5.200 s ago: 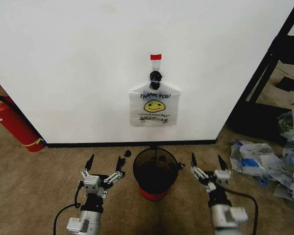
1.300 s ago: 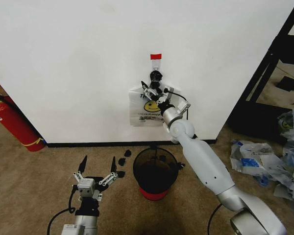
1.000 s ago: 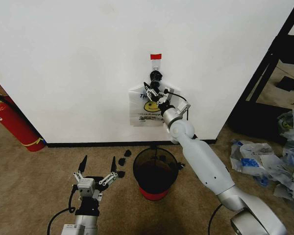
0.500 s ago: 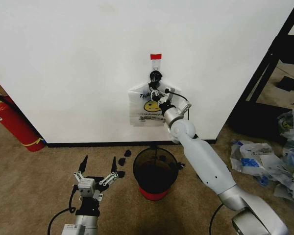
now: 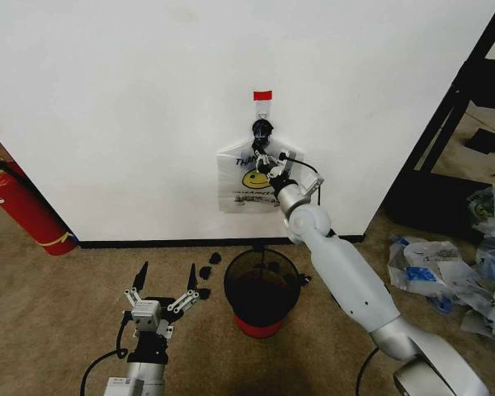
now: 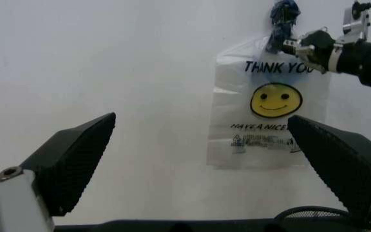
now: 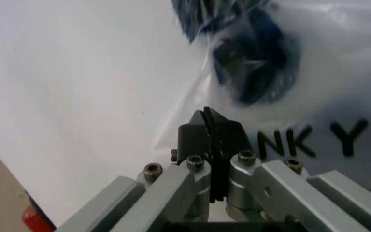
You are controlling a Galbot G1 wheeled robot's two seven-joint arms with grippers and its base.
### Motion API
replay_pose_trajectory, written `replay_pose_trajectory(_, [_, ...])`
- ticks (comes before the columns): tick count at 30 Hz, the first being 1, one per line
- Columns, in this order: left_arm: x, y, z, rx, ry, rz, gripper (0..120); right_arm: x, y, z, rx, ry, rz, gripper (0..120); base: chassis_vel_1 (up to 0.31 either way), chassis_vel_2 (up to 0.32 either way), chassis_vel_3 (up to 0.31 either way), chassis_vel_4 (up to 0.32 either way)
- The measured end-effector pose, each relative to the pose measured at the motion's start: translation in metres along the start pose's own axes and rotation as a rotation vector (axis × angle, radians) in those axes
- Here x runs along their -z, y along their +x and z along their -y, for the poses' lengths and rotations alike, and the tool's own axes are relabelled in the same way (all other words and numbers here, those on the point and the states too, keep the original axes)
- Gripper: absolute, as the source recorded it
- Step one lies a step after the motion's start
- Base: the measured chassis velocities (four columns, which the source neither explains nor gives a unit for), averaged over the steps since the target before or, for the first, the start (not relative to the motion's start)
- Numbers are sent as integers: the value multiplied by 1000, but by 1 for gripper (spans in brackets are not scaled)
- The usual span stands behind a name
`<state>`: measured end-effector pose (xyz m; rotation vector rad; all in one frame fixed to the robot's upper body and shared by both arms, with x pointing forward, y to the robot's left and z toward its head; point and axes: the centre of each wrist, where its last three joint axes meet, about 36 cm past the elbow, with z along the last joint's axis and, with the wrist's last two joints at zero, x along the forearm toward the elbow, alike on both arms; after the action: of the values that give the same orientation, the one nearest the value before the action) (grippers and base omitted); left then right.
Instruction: Pick up the garbage bag from the wall and place it over the trash bin.
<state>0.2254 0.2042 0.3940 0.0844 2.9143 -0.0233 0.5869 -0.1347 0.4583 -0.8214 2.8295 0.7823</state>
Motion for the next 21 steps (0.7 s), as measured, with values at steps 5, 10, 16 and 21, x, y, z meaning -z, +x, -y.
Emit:
replay_pose_trajectory(5, [-2,0,0,0,1,-3,100,-9,18,2,9,37,-18,0,0,0,0,0])
replay_pose_trajectory(10, [-3,0,1,-2,3,-3,100,-6,20,4,-13,32,-5,0,0,0,0,0])
replay_pose_trajectory(16, [-4,1,1,-2,4,-4,100,16,0,4,-35,12,42,4,0,0,0,0])
replay_pose_trajectory(21, [-4,1,1,-1,5,-3,100,18,-5,6,-53,11,43,16,0,0,0,0])
